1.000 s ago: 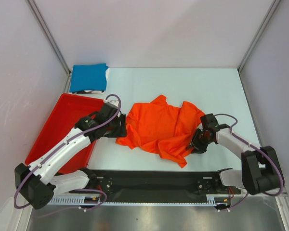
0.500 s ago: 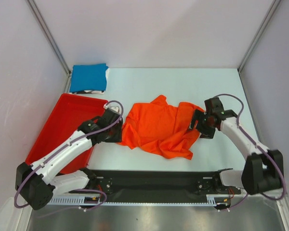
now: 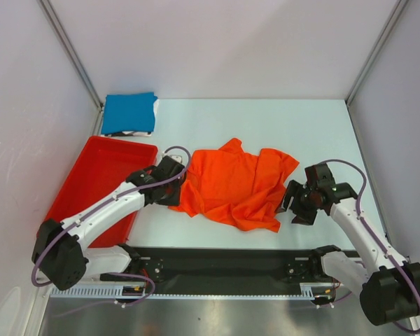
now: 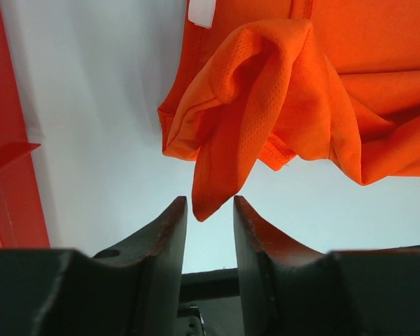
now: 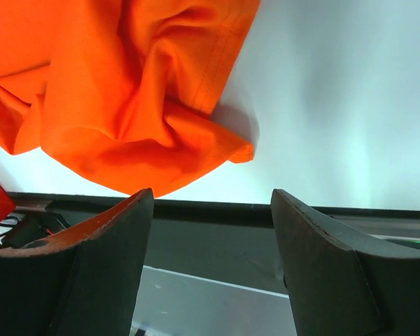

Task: Fold and stack the t-shirts
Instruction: Flatten the tshirt out

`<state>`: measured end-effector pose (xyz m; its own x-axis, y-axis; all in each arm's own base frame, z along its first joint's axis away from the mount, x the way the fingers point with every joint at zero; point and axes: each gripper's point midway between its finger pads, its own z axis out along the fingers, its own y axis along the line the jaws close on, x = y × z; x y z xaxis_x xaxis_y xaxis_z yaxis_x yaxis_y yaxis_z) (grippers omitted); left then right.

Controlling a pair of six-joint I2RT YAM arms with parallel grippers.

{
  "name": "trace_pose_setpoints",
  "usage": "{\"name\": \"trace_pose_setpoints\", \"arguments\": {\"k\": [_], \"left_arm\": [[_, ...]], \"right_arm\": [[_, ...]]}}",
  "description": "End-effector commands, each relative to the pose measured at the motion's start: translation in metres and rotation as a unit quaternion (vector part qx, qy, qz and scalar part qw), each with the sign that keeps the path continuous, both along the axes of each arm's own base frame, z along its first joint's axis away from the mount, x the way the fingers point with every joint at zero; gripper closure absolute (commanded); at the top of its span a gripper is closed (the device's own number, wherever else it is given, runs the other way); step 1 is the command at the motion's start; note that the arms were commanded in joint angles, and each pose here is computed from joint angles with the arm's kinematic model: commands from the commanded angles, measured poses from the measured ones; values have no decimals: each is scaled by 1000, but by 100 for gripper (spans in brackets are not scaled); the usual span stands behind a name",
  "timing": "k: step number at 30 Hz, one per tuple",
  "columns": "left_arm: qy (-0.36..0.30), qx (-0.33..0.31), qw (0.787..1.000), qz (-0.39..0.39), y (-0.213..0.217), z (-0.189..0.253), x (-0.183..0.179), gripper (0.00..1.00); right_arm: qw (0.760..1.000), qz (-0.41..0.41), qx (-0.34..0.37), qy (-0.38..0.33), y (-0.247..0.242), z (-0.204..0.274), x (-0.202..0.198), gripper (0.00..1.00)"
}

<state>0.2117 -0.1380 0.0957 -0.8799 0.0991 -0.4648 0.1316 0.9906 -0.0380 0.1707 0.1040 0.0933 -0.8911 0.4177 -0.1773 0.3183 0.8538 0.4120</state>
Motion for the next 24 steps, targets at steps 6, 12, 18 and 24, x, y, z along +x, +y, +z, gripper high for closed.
{"name": "trace_pose_setpoints", "arguments": {"k": [6,12,18,24], "left_arm": [[2,-22,1000,-19,-16,3,6,80],[-4,-33,999,-15,-17,11,4,100],[-17,-55,998,-13,-20,31,3,100],[-28,-96,995,-8,-27,54,-1,100]], "right_arm": [[999,-21,28,39,6,-13,-17,32],[996,-32,54,61,13,-31,-25,41],[988,-90,108,63,19,-41,-20,31],[972,-150,168,72,24,-43,-8,29]]}}
